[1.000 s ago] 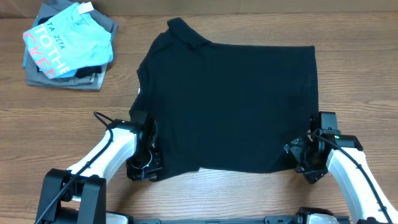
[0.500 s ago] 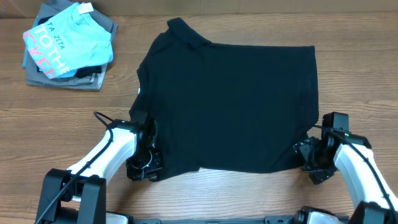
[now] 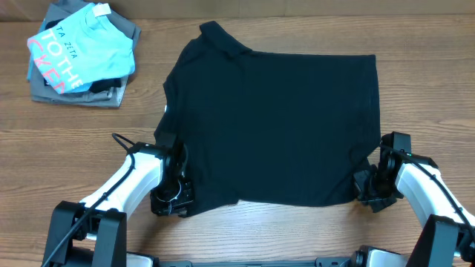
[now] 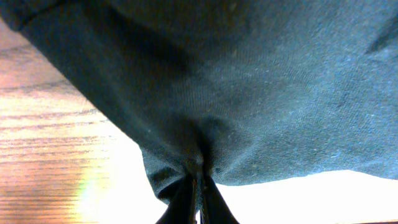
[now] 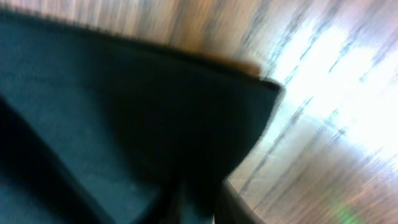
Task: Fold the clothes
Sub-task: 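Grasp the near hem corners with both grippers, then lift the near hem with both grippers and fold it toward the collar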
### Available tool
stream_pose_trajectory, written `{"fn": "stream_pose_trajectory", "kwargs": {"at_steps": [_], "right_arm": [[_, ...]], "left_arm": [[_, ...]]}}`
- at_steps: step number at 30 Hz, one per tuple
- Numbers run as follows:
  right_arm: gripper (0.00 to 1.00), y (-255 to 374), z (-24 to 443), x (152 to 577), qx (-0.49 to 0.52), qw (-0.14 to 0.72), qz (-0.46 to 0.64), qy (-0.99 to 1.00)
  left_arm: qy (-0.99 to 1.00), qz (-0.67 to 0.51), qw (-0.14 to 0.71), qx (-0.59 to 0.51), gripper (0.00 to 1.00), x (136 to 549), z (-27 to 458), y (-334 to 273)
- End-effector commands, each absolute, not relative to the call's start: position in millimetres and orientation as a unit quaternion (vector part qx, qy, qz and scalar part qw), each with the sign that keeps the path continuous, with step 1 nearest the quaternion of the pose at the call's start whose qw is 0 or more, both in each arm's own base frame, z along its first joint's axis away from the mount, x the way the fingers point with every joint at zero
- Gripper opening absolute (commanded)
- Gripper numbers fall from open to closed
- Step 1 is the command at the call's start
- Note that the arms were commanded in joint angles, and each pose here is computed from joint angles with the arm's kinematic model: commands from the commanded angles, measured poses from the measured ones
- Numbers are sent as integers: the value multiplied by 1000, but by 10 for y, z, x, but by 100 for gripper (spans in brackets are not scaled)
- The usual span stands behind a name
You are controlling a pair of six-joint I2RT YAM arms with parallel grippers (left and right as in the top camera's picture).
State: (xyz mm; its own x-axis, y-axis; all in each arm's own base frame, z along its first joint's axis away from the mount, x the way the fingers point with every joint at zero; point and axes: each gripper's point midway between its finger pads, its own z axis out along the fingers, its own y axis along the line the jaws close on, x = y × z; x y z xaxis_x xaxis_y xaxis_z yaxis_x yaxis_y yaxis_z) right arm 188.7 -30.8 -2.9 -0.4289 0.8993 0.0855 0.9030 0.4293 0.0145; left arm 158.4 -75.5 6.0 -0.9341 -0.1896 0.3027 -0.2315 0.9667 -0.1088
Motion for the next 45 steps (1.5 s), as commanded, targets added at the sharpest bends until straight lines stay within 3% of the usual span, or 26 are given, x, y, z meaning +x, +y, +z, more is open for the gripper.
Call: {"fn": "stream_pose_trajectory", "kwargs": {"at_steps": [1,11,23,32,45], "right_arm": [[4,-329,-47,1840,-550,42,-20,-834],[4,-350,246,1782,-555,17,-18,-832],[4,-347,785,1756,-551,-70,-49,-830],[4,-451,1247,2188,-539,-170,-85,-820],[4,-576,962,2723,-537,-180,-90,-819]], "left_arm": [[-978,87,160,102,4,1533,74,-794],[-978,99,154,98,4,1425,333,-805],[-985,141,31,89,4,1500,1004,-832],[-980,141,-116,75,4,2137,1441,-822],[-960,76,-251,94,4,2996,1458,-640]]}}
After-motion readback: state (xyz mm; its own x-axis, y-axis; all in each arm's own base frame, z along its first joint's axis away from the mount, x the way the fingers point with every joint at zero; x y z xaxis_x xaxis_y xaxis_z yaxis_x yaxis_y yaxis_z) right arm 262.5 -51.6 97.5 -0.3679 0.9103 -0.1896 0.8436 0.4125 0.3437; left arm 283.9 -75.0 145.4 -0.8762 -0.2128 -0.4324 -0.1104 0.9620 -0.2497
